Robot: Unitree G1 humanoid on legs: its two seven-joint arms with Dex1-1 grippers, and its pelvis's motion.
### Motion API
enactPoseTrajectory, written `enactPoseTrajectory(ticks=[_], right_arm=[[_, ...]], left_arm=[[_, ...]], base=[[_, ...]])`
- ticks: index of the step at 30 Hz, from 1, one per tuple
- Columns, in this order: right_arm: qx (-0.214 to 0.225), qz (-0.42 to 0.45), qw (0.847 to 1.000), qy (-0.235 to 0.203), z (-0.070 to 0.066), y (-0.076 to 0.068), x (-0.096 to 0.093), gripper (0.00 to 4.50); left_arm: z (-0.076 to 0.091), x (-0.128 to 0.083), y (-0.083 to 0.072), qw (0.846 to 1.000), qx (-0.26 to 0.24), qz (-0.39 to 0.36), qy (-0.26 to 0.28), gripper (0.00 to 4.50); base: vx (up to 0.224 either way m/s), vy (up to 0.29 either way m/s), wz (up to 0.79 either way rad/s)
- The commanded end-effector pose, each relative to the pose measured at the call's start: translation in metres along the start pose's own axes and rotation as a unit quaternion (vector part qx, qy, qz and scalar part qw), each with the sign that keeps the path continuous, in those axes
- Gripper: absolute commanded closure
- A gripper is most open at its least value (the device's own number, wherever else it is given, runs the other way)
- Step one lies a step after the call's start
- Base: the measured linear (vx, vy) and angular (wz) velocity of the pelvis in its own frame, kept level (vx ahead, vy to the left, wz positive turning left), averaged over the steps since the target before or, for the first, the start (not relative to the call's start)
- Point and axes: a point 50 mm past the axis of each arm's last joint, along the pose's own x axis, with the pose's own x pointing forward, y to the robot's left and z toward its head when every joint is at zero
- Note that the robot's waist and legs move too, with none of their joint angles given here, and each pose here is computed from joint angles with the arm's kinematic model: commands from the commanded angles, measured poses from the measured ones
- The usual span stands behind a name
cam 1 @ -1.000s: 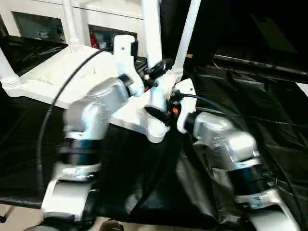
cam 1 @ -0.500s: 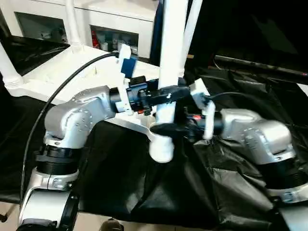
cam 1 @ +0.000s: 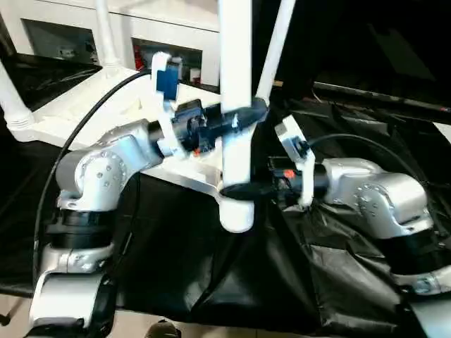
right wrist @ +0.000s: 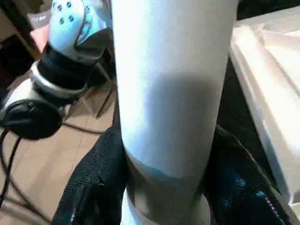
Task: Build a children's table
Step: Pick table leg
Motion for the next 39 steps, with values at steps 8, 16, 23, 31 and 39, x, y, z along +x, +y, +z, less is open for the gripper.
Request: enactPoseTrajectory(ticks=[8, 16, 23, 31, 39], right_arm=[[-0.011, -0.106, 0.994, -0.001, 0.002, -0.015, 0.004, 2.62], [-0.018, -0.111, 0.994, 0.004, 0.003, -0.016, 0.008, 2.62], [-0.019, -0.079, 0.997, -0.019, 0.009, -0.013, 0.01, 1.85], [-0.016, -0.065, 0.997, 0.035, 0.0, -0.017, 0.001, 1.45], [-0.007, -0.035, 0.998, 0.056, -0.005, -0.015, 0.001, 1.45]], left_arm=[[0.0, 0.014, 0.019, 0.98, 0.055, 0.193, -0.004, 1.86], [-0.001, 0.016, 0.023, 0.974, 0.061, 0.219, -0.009, 2.41], [0.001, 0.02, 0.016, 0.98, 0.07, 0.184, -0.005, 2.71], [0.0, 0.029, -0.001, 0.992, 0.086, 0.087, 0.033, 2.71], [-0.001, 0.032, -0.006, 0.993, 0.09, 0.064, 0.042, 2.71]], base=[[0.0, 0.0, 0.0], [0.0, 0.0, 0.0], [0.0, 0.0, 0.0], [0.0, 0.0, 0.0], [0.0, 0.0, 0.0]])
